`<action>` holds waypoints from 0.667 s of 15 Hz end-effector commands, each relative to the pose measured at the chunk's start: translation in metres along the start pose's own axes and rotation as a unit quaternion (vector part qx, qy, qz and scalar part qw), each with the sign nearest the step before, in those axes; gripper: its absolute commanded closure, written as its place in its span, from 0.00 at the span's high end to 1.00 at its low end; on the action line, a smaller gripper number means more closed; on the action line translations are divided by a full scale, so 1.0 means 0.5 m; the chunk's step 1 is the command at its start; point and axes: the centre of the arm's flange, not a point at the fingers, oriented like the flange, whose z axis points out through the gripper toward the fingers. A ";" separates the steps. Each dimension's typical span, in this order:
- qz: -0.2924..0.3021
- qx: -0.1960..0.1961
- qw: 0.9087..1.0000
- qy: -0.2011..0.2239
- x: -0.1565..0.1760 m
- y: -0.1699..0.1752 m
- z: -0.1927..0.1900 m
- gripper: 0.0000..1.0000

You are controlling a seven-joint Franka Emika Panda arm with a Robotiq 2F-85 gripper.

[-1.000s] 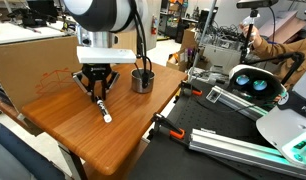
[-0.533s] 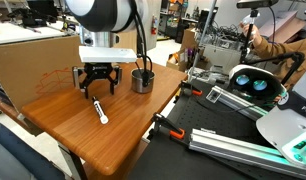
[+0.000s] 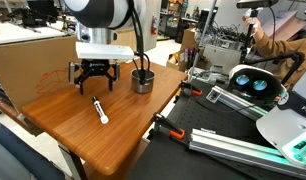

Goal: Pick the marker from the pot and put it on the table

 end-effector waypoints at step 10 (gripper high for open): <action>-0.018 0.049 0.996 0.073 0.013 -0.076 -0.208 1.00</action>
